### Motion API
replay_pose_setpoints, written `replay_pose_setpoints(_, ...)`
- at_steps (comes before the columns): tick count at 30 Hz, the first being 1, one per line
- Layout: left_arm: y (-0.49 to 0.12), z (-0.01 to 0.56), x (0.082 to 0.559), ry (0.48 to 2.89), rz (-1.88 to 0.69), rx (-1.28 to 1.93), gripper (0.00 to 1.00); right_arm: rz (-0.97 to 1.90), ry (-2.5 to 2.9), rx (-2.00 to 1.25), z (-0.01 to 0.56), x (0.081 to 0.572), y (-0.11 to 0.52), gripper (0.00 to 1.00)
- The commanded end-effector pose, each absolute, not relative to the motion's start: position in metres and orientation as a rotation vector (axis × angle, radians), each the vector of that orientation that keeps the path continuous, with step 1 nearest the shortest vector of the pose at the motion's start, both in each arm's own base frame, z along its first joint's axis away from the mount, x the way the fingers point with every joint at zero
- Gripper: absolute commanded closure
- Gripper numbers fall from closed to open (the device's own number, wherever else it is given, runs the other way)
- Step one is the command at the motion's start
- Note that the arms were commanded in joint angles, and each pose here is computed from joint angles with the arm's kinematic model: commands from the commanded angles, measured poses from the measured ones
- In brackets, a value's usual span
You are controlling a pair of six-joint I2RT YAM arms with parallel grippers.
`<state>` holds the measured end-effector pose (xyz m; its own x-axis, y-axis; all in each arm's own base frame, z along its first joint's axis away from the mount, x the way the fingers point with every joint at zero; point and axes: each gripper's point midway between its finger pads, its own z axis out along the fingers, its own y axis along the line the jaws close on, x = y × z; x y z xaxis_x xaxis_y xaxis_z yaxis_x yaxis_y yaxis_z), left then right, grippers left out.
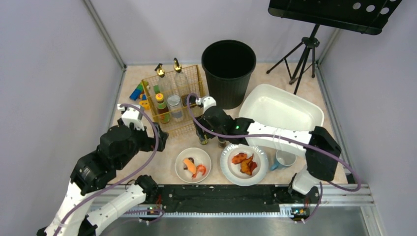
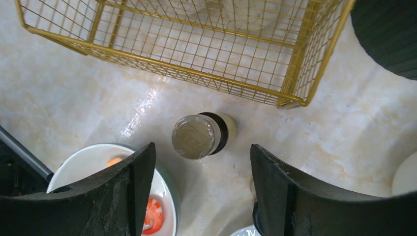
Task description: Clear the kitchen counter
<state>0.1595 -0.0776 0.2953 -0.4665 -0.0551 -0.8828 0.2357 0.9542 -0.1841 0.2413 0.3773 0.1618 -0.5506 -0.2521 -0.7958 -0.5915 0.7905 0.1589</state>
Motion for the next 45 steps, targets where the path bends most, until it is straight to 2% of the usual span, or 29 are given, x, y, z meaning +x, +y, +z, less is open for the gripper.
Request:
replay_pose_setpoints(1, -0.077, 0.308, 0.162, 1.977, -0.360, 0.109, 0.01, 0.561, 2.121, -0.592, 0.168, 0.248, 0.402, 0.32)
replay_pose_setpoints(4, -0.074, 0.307, 0.160, 1.975, -0.351, 0.110, 0.01, 0.567, 2.115, -0.587, 0.166, 0.249, 0.407, 0.34)
replay_pose_setpoints(8, -0.075, 0.306, 0.160, 1.978, -0.350, 0.113, 0.01, 0.565, 2.113, -0.588, 0.165, 0.252, 0.411, 0.41)
replay_pose_setpoints(16, -0.074, 0.306, 0.159, 1.975, -0.354, 0.113, 0.01, 0.533, 2.091, -0.576, 0.167, 0.262, 0.417, 0.45)
replay_pose_setpoints(23, -0.071, 0.306, 0.158, 1.976, -0.342, 0.112, 0.01, 0.522, 2.107, -0.594, 0.161, 0.258, 0.418, 0.68)
replay_pose_setpoints(31, -0.073, 0.306, 0.158, 1.974, -0.354, 0.113, 0.01, 0.502, 2.111, -0.606, 0.161, 0.252, 0.415, 0.66)
replay_pose_setpoints(33, -0.073, 0.307, 0.158, 1.974, -0.355, 0.114, 0.01, 0.498, 2.112, -0.608, 0.160, 0.251, 0.415, 0.75)
replay_pose_setpoints(36, -0.073, 0.308, 0.158, 1.973, -0.357, 0.111, 0.01, 0.499, 2.097, -0.599, 0.171, 0.250, 0.415, 0.98)
replay_pose_setpoints(37, -0.073, 0.308, 0.158, 1.974, -0.357, 0.112, 0.01, 0.498, 2.088, -0.597, 0.176, 0.248, 0.415, 1.00)
replay_pose_setpoints(45, -0.074, 0.311, 0.159, 1.971, -0.357, 0.117, 0.01, 0.519, 2.011, -0.588, 0.231, 0.240, 0.411, 1.00)
